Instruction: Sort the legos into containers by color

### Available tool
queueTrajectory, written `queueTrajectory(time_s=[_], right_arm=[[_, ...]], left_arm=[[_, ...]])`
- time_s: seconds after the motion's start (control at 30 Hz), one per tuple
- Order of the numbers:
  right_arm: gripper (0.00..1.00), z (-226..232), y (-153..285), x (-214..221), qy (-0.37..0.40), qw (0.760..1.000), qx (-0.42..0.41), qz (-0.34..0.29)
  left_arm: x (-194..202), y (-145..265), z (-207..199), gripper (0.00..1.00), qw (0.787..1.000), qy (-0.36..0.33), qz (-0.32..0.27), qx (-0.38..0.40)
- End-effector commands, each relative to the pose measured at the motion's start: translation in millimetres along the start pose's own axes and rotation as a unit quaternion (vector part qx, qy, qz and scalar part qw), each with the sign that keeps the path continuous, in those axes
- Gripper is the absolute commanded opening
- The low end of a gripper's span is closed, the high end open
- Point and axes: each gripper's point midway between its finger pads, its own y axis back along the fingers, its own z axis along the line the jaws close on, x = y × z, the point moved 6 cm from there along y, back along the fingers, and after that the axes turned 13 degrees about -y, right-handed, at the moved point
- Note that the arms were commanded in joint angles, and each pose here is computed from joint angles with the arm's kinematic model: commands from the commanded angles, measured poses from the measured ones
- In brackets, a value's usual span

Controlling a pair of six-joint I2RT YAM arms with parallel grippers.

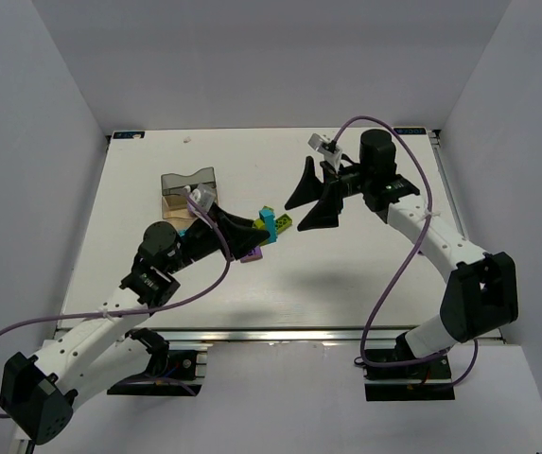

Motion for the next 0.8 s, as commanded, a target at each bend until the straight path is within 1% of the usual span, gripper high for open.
queueTrajectory(time_s=[0.0, 0.13, 0.47, 0.67, 0.7, 0.77], right_arm=[[0.89, 16, -11, -18, 0.048, 0.998, -0.029, 0.013], [0.89, 15, -21, -17, 0.035, 0.999, -0.028, 0.014], [0.83, 14, -50, -17, 0.013, 0.999, -0.025, 0.02], [0.71, 10, -55, -21, -0.003, 0.999, -0.027, 0.023], [0.66, 10, -56, -21, -0.005, 0.999, -0.029, 0.024], [0.6, 9, -56, -21, -0.006, 0.999, -0.03, 0.025]], left_arm=[[-1, 0, -8, 0.15, 0.999, -0.024, -0.005, 0.045], [-1, 1, -6, 0.14, 0.999, -0.033, -0.003, 0.039], [5, -1, -5, 0.14, 0.999, -0.032, 0.01, 0.043], [7, 1, -4, 0.14, 0.999, -0.03, 0.01, 0.038], [7, 1, -4, 0.14, 0.999, -0.03, 0.009, 0.037], [8, 2, -4, 0.14, 0.999, -0.029, 0.008, 0.036]])
